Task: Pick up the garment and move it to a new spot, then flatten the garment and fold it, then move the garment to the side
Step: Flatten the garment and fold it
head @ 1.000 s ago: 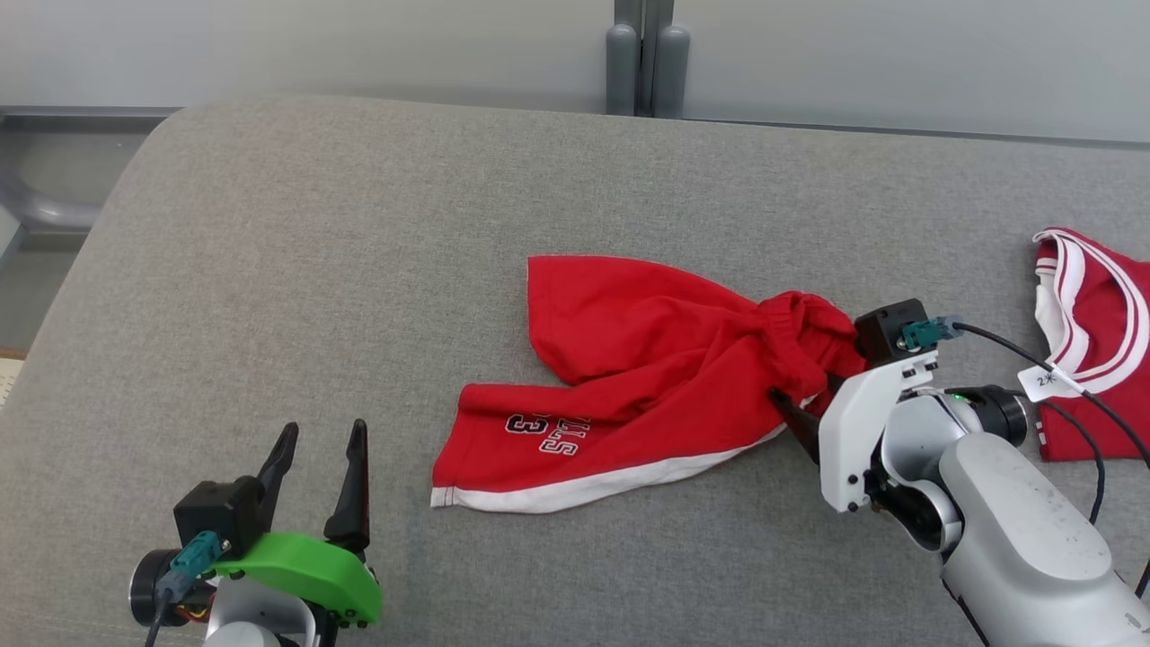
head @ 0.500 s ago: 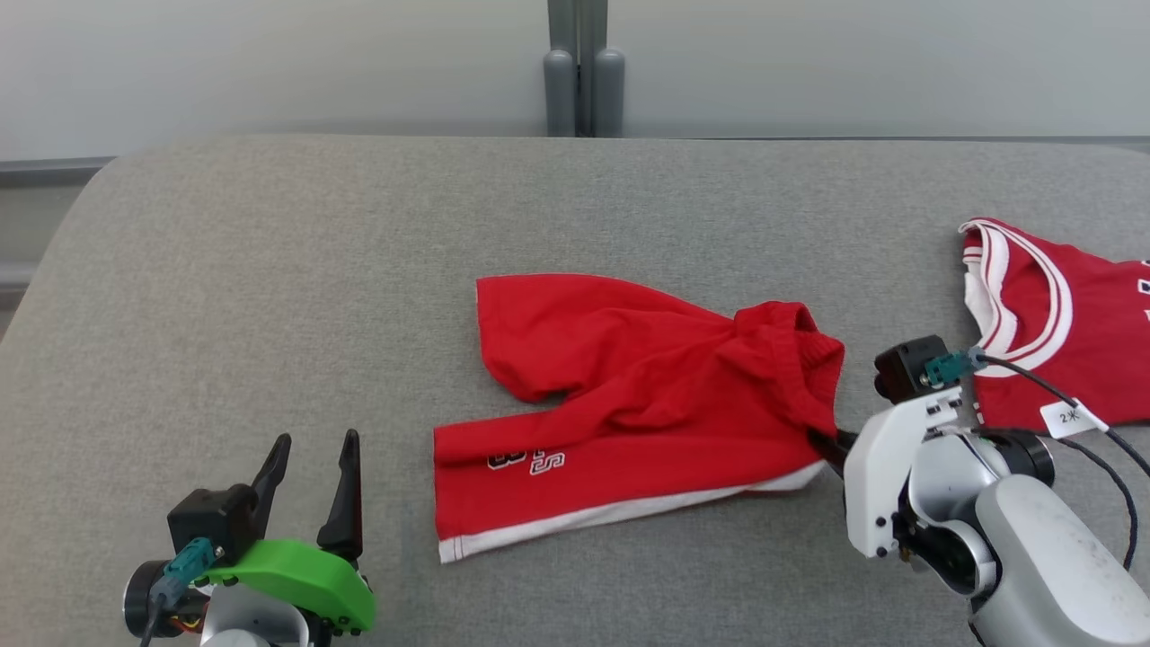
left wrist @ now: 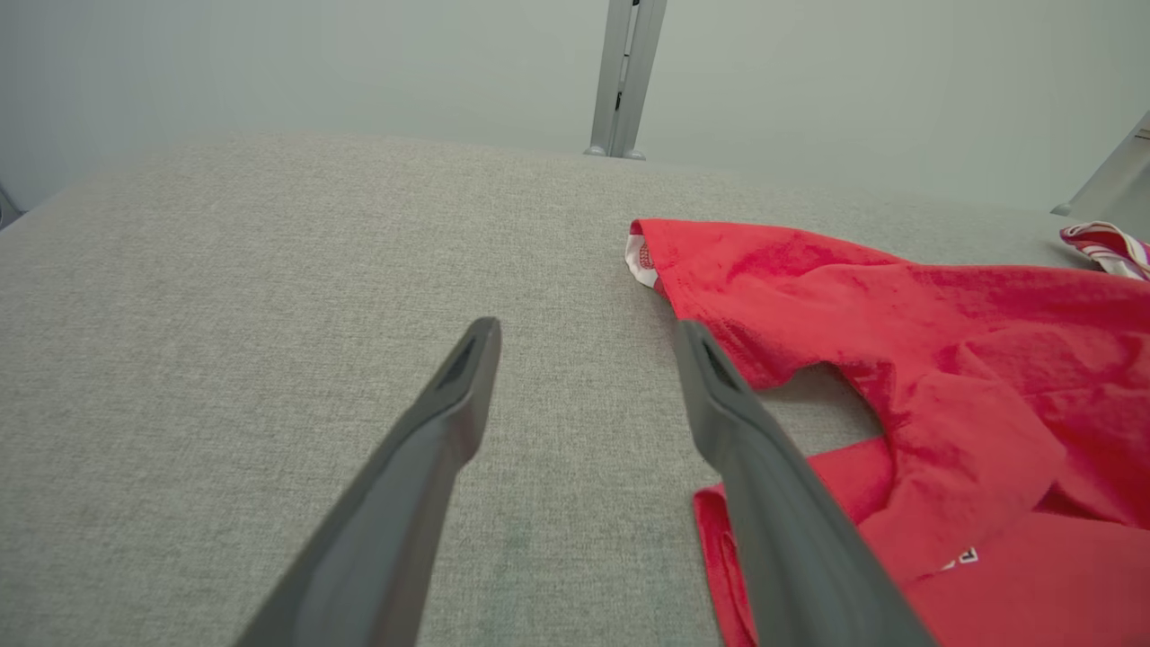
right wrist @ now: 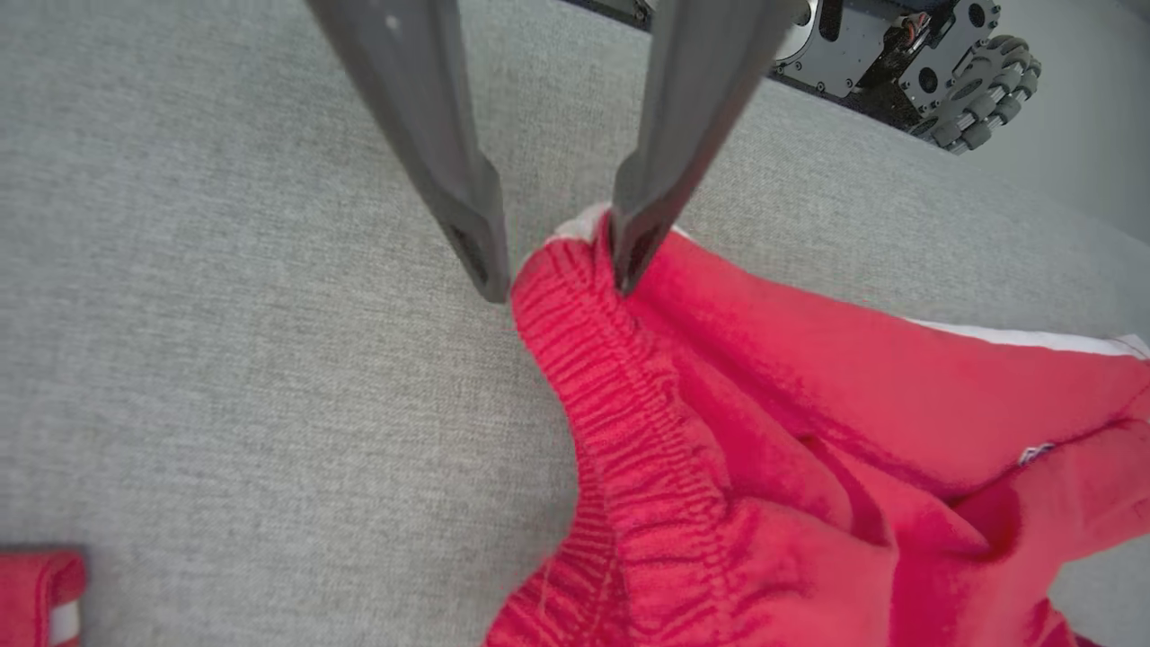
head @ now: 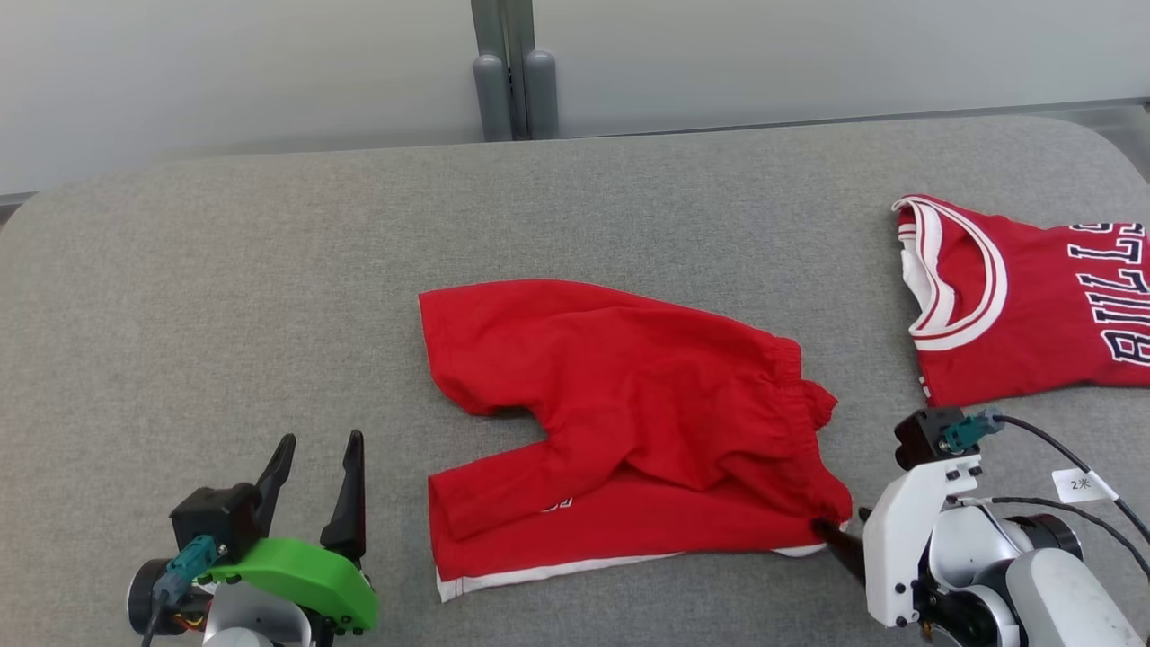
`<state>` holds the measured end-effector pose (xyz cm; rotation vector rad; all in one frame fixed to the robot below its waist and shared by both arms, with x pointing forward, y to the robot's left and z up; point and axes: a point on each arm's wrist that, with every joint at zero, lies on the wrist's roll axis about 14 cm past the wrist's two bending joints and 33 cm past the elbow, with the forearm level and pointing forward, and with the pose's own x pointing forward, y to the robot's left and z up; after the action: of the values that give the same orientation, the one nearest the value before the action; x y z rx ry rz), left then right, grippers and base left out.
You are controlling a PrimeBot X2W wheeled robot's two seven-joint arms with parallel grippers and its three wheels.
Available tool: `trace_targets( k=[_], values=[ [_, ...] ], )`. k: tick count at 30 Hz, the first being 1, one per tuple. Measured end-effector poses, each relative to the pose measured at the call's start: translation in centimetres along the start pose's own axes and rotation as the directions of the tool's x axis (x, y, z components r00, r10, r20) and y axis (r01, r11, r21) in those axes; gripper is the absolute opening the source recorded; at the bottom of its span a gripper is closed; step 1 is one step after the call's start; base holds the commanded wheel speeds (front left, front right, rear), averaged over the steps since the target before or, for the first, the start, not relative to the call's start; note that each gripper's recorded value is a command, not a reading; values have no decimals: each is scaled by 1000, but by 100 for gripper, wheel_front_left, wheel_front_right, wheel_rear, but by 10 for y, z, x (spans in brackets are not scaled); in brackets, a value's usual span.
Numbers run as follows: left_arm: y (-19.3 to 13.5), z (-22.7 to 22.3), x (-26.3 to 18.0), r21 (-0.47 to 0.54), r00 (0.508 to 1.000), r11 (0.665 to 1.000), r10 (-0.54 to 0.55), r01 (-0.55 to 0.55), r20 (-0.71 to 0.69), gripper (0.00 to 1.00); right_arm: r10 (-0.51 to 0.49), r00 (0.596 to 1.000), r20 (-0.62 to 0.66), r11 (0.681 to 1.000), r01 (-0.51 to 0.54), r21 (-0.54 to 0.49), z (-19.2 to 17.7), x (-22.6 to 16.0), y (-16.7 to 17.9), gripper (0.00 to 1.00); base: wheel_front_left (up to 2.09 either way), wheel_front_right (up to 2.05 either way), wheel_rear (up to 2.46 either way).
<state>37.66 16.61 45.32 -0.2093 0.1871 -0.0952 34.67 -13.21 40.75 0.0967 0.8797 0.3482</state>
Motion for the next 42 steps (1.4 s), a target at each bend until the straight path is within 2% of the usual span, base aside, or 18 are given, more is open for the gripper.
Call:
trace_targets(
  k=[3, 7, 10, 12, 16, 18, 21, 23, 27, 29, 32, 35, 38, 42],
  values=[
    [-1, -1, 2, 6, 1000, 1000, -7, 7, -4, 100, -10, 999, 32, 1000, 9, 14, 4, -1, -1, 100, 0, 0, 0],
    [0, 9, 4, 22, 1000, 1000, -7, 7, 30, 100, -24, 990, 139, 1000, 21, 19, 23, -11, -3, 100, 0, 0, 0],
    [1, 24, 5, 44, 997, 999, -12, 9, 77, 100, -41, 962, 271, 999, 39, 12, 48, -26, -7, 100, 0, 0, 0],
    [2, 36, 4, 55, 993, 998, -10, 4, 119, 100, -49, 922, 384, 999, 53, 0, 68, -42, -8, 100, 0, 0, 0],
    [-1, 59, 2, 76, 981, 997, -18, 3, 194, 100, -61, 795, 604, 996, 92, -20, 104, -76, -10, 100, 0, 0, 0],
    [-4, 73, 0, 91, 970, 996, -32, 11, 241, 100, -62, 711, 700, 994, 107, -21, 118, -92, -11, 100, 0, 0, 0],
    [-6, 92, -3, 103, 951, 995, -39, 8, 306, 100, -50, 589, 807, 994, 110, -19, 130, -113, -9, 100, 0, 0, 0],
    [-8, 100, -7, 108, 941, 994, -44, 8, 335, 100, -37, 524, 851, 994, 104, -21, 133, -121, -6, 100, 0, 0, 0],
    [-8, 96, -15, 113, 940, 994, -43, 5, 337, 100, -29, 448, 894, 996, 90, -13, 122, -125, -4, 100, 0, 0, 0],
    [-8, 91, -18, 106, 944, 994, -40, 5, 328, 100, -29, 447, 894, 996, 89, -12, 113, -121, -5, 100, 0, 0, 0],
    [-4, 76, -22, 94, 955, 996, -18, -10, 295, 100, -49, 484, 874, 994, 113, -7, 97, -111, -13, 100, 0, 0, 0],
    [-6, 73, -23, 84, 956, 996, -17, -8, 294, 100, -72, 505, 860, 993, 114, 17, 90, -103, -19, 100, 0, 0, 0],
    [-8, 72, -23, 75, 955, 997, -16, -6, 295, 100, -77, 512, 855, 993, 117, 19, 89, -99, -22, 100, 0, 0, 0],
    [-6, 71, -24, 81, 953, 997, -6, -19, 302, 100, -58, 503, 862, 994, 109, 3, 98, -97, -18, 100, 0, 0, 0]
  ],
)
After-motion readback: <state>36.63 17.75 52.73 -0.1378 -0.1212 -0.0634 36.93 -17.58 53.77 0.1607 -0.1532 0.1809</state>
